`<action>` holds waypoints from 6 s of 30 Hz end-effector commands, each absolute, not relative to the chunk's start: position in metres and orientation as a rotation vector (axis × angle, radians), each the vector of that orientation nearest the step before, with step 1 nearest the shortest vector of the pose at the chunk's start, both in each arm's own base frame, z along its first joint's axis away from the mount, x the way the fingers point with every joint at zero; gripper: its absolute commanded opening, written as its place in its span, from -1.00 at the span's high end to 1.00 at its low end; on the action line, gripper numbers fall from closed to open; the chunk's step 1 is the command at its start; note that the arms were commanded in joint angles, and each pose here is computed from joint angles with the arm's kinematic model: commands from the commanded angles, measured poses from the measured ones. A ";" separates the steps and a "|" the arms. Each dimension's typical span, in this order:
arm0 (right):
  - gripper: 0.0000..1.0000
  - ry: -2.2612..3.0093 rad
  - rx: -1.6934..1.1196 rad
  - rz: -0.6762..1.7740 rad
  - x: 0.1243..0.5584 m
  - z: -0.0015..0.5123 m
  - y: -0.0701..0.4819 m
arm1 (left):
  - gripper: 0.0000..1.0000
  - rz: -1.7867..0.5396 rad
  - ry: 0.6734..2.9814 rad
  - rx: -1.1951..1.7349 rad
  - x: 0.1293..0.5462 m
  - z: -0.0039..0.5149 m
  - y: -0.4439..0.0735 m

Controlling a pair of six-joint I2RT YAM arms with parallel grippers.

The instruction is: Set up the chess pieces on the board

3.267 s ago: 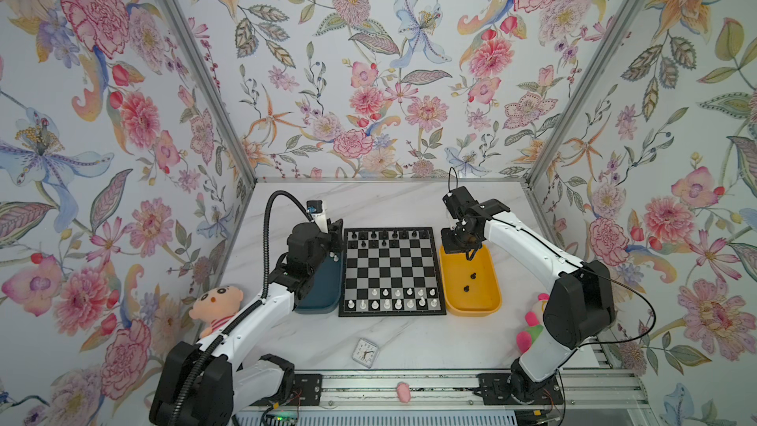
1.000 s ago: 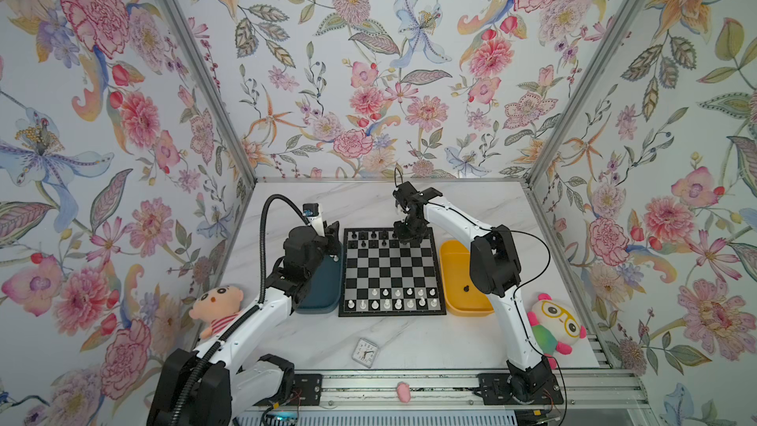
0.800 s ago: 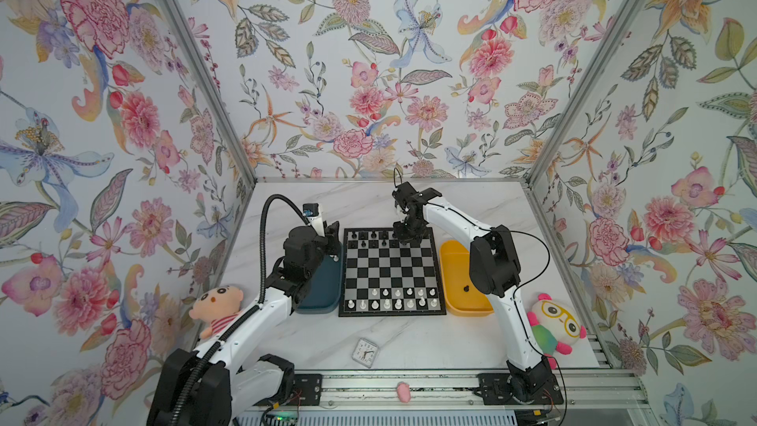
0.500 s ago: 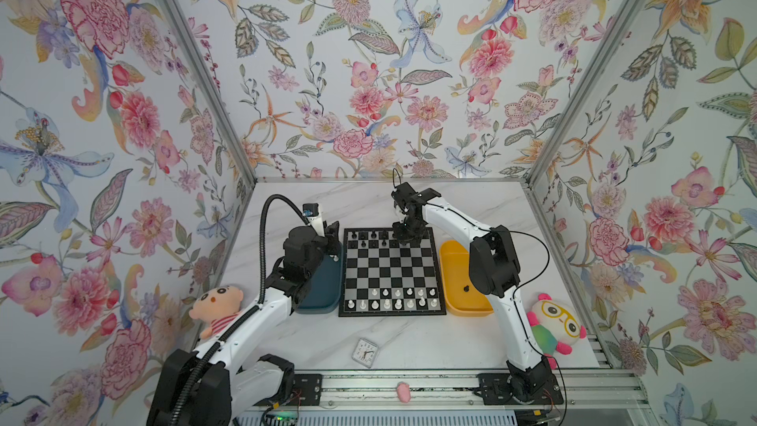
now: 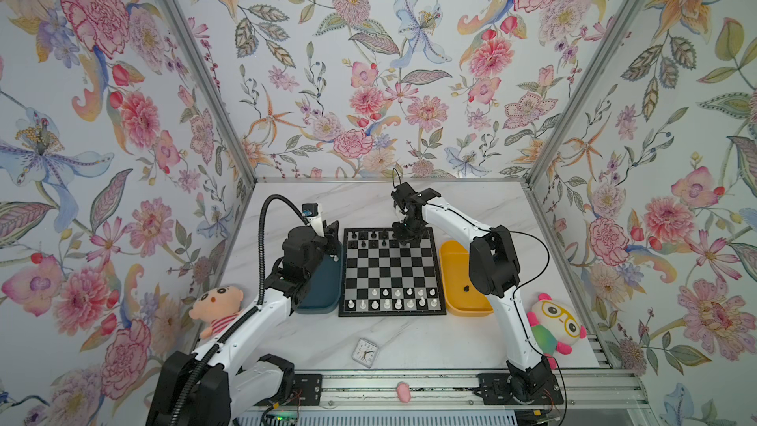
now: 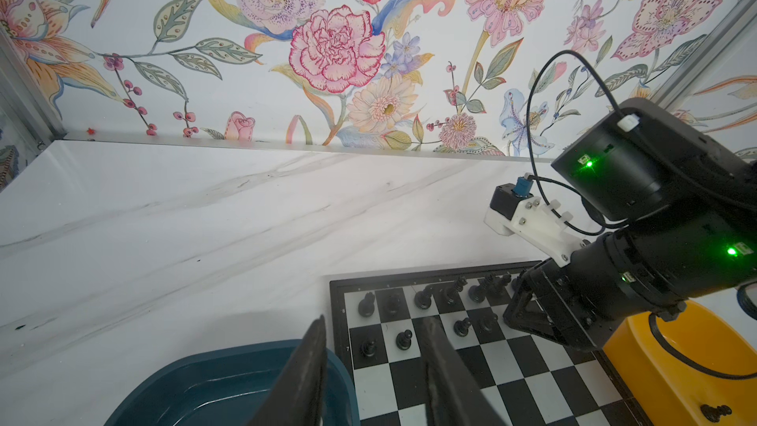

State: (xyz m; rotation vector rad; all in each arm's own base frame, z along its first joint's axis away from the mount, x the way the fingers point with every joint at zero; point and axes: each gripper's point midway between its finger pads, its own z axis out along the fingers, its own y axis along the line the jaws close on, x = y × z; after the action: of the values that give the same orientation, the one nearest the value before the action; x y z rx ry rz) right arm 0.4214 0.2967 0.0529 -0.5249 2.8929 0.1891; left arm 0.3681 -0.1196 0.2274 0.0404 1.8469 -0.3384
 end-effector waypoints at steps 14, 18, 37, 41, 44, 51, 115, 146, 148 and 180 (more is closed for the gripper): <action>0.42 2.732 -0.507 0.144 0.415 0.142 0.282 | 0.19 -0.303 1.859 0.039 0.365 0.231 -0.111; 0.44 2.716 -0.507 0.117 0.412 0.151 0.274 | 0.16 -0.264 1.910 0.037 0.366 0.228 -0.107; 0.45 2.490 -0.334 0.215 0.380 0.196 0.218 | 0.27 -0.098 2.428 -0.102 0.393 0.122 -0.090; 0.44 2.425 -0.271 0.270 0.370 0.203 0.201 | 0.30 -0.117 2.469 -0.128 0.395 0.111 -0.090; 0.43 2.411 -0.227 0.283 0.366 0.202 0.188 | 0.30 -0.133 2.484 -0.150 0.395 0.106 -0.090; 0.44 2.427 -0.195 0.290 0.361 0.194 0.175 | 0.37 -0.144 2.557 -0.188 0.391 0.081 -0.087; 0.46 2.505 -0.174 0.320 0.364 0.166 0.178 | 0.56 -0.130 2.659 -0.161 0.405 0.037 -0.090; 0.47 2.527 -0.169 0.317 0.365 0.157 0.178 | 0.79 -0.125 2.666 -0.141 0.404 0.042 -0.091; 0.47 2.524 -0.169 0.318 0.365 0.158 0.178 | 0.82 -0.122 2.662 -0.135 0.404 0.046 -0.091; 0.48 2.486 -0.177 0.363 0.348 0.165 0.179 | 0.84 -0.147 2.482 0.147 0.353 0.167 -0.156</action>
State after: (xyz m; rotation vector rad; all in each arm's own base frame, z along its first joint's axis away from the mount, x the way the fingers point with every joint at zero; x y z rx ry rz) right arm 0.3515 0.1758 0.1604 -0.1796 2.5038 0.3418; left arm 0.3605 -0.1533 0.1565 0.1299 2.4913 -0.1600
